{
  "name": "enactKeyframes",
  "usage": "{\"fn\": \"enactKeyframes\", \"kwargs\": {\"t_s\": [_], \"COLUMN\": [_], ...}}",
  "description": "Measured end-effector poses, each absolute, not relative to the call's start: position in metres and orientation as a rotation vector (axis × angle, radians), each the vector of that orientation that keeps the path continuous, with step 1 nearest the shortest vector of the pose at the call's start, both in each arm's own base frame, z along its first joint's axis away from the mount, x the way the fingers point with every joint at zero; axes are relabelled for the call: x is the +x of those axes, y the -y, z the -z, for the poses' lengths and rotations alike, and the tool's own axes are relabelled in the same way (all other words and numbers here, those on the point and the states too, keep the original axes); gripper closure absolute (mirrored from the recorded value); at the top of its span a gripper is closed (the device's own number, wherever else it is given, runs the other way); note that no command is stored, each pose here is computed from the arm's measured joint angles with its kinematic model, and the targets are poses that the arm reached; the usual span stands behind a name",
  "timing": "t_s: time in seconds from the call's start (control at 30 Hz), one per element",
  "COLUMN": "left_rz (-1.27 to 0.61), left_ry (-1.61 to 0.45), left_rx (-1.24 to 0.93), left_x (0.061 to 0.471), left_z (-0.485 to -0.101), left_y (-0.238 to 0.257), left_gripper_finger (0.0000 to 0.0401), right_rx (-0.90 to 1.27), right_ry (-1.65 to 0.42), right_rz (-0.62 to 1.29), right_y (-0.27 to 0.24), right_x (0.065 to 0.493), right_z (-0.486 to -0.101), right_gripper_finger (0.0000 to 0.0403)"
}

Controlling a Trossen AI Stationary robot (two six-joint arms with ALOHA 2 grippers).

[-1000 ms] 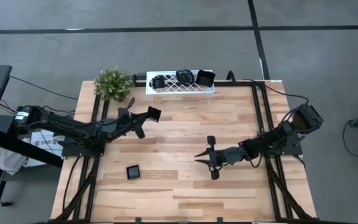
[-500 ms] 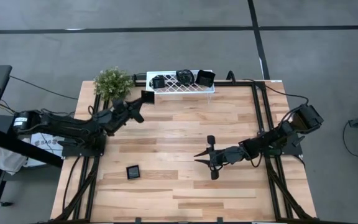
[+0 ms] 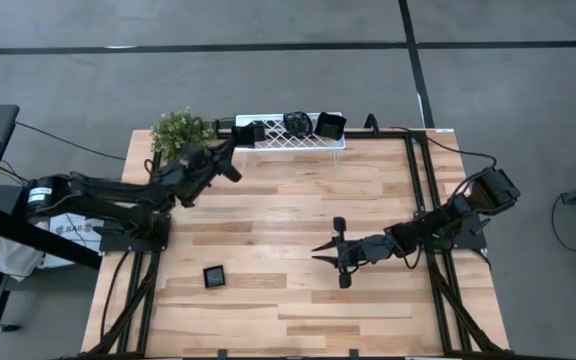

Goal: Pick & Place Mini shaped plates
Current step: Stack the black square plate on top of the black square plate on the shelf

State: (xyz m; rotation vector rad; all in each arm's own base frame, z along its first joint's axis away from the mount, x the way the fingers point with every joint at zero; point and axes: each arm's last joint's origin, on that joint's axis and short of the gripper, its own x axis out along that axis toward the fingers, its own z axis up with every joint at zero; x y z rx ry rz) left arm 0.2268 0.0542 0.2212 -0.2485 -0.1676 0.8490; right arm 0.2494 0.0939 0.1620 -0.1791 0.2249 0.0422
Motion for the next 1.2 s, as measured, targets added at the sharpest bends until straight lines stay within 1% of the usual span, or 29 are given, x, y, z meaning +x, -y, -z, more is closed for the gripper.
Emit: {"fn": "enactKeyframes", "kwargs": {"t_s": [0.27,0.43,0.73,0.97,1.2], "left_rz": [-0.909,-0.938,-0.943,-0.967,-0.978], "left_ry": [0.142,0.125,0.124,0.124,0.097], "left_rx": [-0.238,-0.233,-0.233,-0.231,-0.274], "left_x": [0.256,0.267,0.269,0.267,0.267], "left_z": [-0.222,-0.218,-0.216,-0.216,-0.209], "left_y": [-0.073,-0.083,-0.085,-0.091,-0.094], "left_gripper_finger": [0.0393,0.0384,0.0392,0.0385,0.0392], "right_rx": [-0.178,-0.177,-0.178,-0.178,-0.179], "right_ry": [-0.225,-0.225,-0.228,-0.228,-0.232], "right_rz": [-0.039,-0.04,-0.04,-0.04,-0.04], "right_y": [-0.093,-0.094,-0.093,-0.093,-0.093], "right_x": [0.25,0.249,0.249,0.249,0.249], "right_z": [-0.162,-0.162,-0.162,-0.162,-0.161], "right_gripper_finger": [0.0338,0.0338,0.0338,0.0338,0.0338]}}
